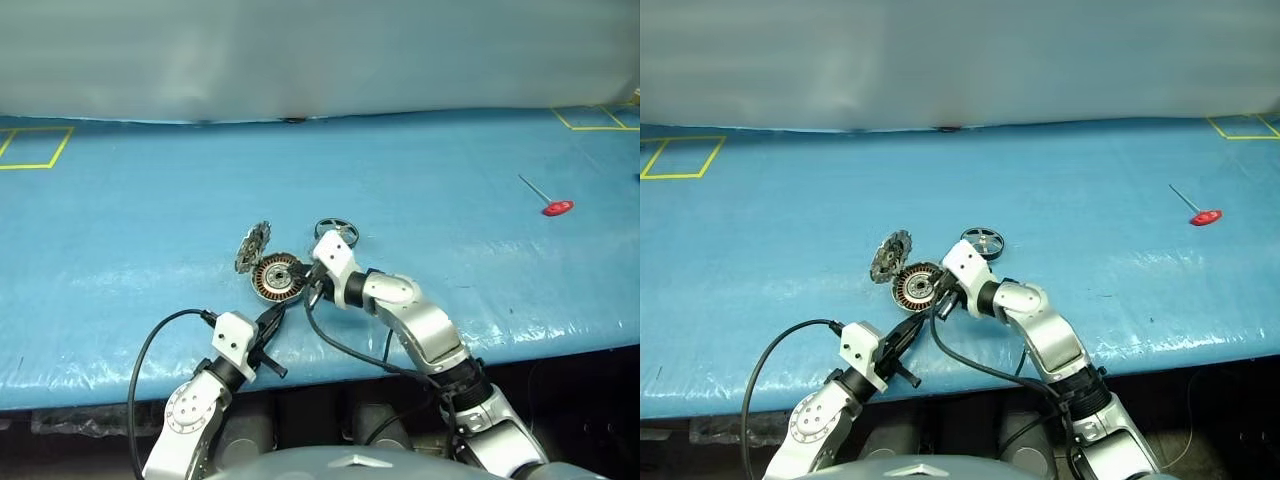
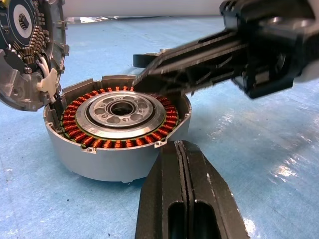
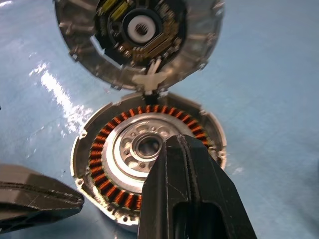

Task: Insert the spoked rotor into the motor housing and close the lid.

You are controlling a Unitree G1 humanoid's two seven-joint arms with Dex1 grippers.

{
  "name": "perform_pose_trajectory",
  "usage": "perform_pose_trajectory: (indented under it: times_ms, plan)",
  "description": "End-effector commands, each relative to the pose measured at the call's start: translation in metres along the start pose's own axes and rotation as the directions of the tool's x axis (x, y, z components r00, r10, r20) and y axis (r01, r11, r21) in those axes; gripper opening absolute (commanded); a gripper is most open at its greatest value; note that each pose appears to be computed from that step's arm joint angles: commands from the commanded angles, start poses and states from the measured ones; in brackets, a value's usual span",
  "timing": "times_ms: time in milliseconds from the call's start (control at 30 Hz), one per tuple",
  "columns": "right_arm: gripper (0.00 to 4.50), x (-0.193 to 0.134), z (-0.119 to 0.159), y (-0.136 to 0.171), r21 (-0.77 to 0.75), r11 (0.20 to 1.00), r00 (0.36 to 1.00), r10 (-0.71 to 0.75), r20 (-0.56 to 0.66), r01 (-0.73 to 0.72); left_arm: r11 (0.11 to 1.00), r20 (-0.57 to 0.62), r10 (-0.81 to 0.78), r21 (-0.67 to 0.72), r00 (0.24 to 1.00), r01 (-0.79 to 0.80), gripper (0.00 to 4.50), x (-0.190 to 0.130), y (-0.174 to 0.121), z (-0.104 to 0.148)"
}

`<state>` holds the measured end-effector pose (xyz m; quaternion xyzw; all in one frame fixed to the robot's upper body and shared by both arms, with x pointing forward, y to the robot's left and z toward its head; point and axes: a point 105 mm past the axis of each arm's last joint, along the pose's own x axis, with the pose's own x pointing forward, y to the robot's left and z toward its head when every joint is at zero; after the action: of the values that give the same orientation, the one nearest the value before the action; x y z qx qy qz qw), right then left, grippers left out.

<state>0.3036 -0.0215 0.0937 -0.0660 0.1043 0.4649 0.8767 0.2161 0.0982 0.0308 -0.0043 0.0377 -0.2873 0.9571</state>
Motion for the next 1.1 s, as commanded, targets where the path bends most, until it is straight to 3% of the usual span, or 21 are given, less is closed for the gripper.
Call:
perform_pose_trajectory:
  times_ms: [33, 167, 333, 667, 833, 1100]
  plan:
    - [0.02, -0.013, 0.029, -0.003, -0.017, 1.0, 0.997, 0.008, 0.08, -0.006, 1.0, 0.038, -0.009, 0.016, 0.999, 0.008, 0.0, 0.0, -0.002, 0.01]
    - [0.02, -0.027, 0.047, -0.004, -0.074, 0.996, 0.995, 0.055, 0.088, -0.048, 1.0, 0.036, -0.016, 0.015, 0.999, 0.015, 0.0, 0.001, -0.001, 0.009]
    - [0.02, -0.029, 0.049, -0.013, -0.109, 0.993, 0.998, 0.055, 0.043, -0.05, 1.0, 0.036, -0.02, 0.011, 0.999, 0.02, 0.0, 0.003, -0.002, 0.008]
    - [0.02, 0.013, 0.03, 0.006, -0.134, 0.989, 0.998, 0.062, -0.032, -0.066, 1.0, 0.034, -0.012, 0.001, 0.999, 0.012, 0.0, 0.003, -0.003, 0.006]
    - [0.02, 0.019, 0.031, 0.004, -0.294, 0.947, 0.989, 0.105, -0.104, -0.132, 1.0, 0.03, -0.008, 0.005, 1.0, 0.008, 0.0, 0.003, -0.002, 0.005]
    - [0.02, 0.013, 0.054, -0.03, -0.519, 0.811, 0.954, 0.15, -0.261, -0.27, 1.0, 0.03, -0.007, 0.002, 1.0, 0.007, 0.0, 0.004, -0.001, 0.005]
